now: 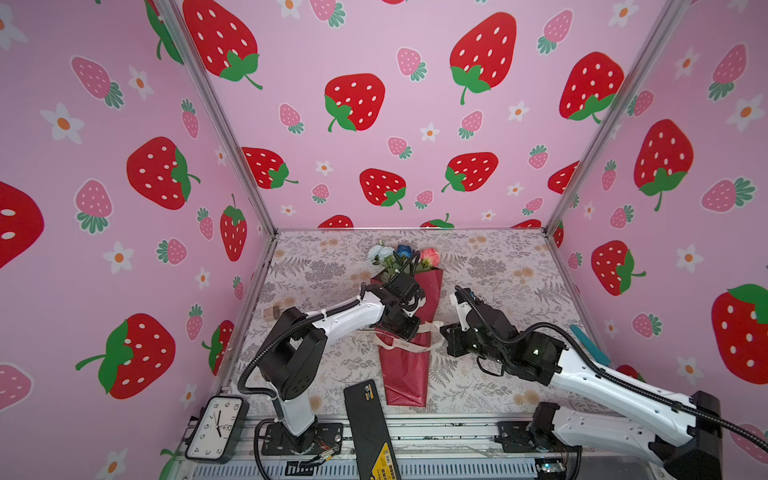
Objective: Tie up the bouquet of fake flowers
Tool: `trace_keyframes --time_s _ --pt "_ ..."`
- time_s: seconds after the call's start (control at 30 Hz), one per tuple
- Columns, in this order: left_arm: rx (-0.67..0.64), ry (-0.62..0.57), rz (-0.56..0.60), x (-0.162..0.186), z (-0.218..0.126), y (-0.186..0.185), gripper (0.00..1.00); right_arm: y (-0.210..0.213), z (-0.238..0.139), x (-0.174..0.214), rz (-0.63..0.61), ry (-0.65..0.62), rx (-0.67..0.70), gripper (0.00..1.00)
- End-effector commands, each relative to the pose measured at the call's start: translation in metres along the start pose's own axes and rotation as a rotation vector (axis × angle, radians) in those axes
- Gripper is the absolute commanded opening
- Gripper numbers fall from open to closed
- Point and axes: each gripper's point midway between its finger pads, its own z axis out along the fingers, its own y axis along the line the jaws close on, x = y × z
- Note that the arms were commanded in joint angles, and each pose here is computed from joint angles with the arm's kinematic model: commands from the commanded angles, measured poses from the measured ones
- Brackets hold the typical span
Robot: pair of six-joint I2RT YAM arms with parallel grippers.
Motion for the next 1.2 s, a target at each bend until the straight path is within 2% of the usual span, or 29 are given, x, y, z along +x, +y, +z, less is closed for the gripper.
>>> trace_keyframes --time_s 0.0,0.1,0.5,0.67,1.0,1.17 --pt "-0.014 -0.032 0.020 -0.015 -0.010 -0.003 0.10 0.007 -0.002 0.000 -0.024 -0.017 -0.050 0.00" --pt "-0.030 -0.047 0.014 -0.020 -0.013 -0.001 0.00 0.015 -0.002 -0.002 -0.041 -0.030 -0.093 0.00" --pt "-0.049 -0.102 -0.005 -0.037 -0.031 0.005 0.00 0.053 -0.010 -0.015 -0.162 -0.096 -0.295 0.00" --pt "-0.059 -0.104 -0.032 -0.039 -0.035 0.010 0.00 0.046 0.006 -0.001 -0.183 -0.051 -0.262 0.00" --pt "-0.041 -0.112 -0.033 -0.047 -0.042 0.007 0.00 -0.012 0.034 0.074 -0.084 0.095 -0.121 0.00" --pt "-0.040 -0.114 -0.035 -0.046 -0.045 0.006 0.00 -0.016 0.037 0.077 -0.069 0.091 -0.108 0.00"
